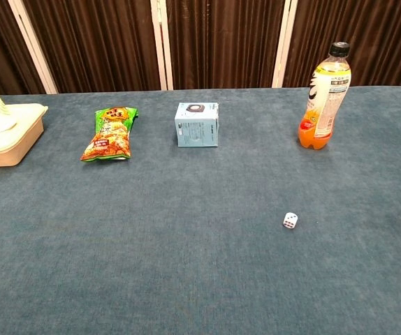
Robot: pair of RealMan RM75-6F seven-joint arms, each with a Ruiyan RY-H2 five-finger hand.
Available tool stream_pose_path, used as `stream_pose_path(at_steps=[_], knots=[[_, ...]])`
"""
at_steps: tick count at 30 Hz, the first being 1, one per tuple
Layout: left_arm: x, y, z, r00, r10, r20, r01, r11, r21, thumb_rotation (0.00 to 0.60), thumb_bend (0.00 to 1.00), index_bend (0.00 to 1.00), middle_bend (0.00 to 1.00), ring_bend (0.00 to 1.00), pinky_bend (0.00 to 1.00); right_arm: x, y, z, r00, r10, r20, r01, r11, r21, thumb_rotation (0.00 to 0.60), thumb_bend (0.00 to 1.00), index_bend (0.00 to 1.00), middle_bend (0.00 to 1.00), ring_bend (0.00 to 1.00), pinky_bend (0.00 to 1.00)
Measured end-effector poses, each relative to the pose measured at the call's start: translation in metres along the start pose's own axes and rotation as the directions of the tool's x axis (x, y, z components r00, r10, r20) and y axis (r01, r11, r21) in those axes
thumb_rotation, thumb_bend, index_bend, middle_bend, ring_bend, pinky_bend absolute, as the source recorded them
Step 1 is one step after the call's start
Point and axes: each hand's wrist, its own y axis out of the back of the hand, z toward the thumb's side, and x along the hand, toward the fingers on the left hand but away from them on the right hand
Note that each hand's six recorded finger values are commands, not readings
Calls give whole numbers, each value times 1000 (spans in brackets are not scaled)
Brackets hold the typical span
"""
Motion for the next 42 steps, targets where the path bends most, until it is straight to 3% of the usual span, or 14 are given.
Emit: stream_pose_path(at_steps=[3, 6, 10, 14, 28, 42], knots=[[5, -3, 0, 1000, -8, -12, 8, 1000, 10, 600, 0, 0, 0, 0, 0, -16, -10, 14, 996, 55, -67, -55, 998, 0, 600, 501, 5, 746, 690, 928], [9, -8, -1, 999, -20, -25, 21, 999, 25, 600, 0, 0, 0, 0, 0, -31, -23, 29, 982, 135, -135, -136, 991, 3, 600, 520, 5, 755, 702, 961], [15, -14, -2, 998, -41, -41, 42, 999, 34, 600, 0, 0, 0, 0, 0, -50, -45, 49, 940, 266, -214, -268, 963, 18, 600, 526, 6, 770, 730, 999], [18, -16, -2, 998, -46, -48, 48, 998, 35, 600, 0, 0, 0, 0, 0, -58, -58, 64, 911, 329, -250, -336, 942, 15, 600, 540, 5, 775, 740, 1000], [19, -21, 3, 998, -61, -35, 63, 997, 45, 600, 0, 0, 0, 0, 0, -54, -78, 79, 876, 383, -292, -373, 923, 93, 600, 544, 5, 775, 741, 1000], [21, -24, 5, 997, -67, -34, 69, 996, 56, 600, 0, 0, 0, 0, 0, -64, -91, 98, 860, 401, -315, -385, 916, 114, 600, 543, 15, 775, 740, 1000]])
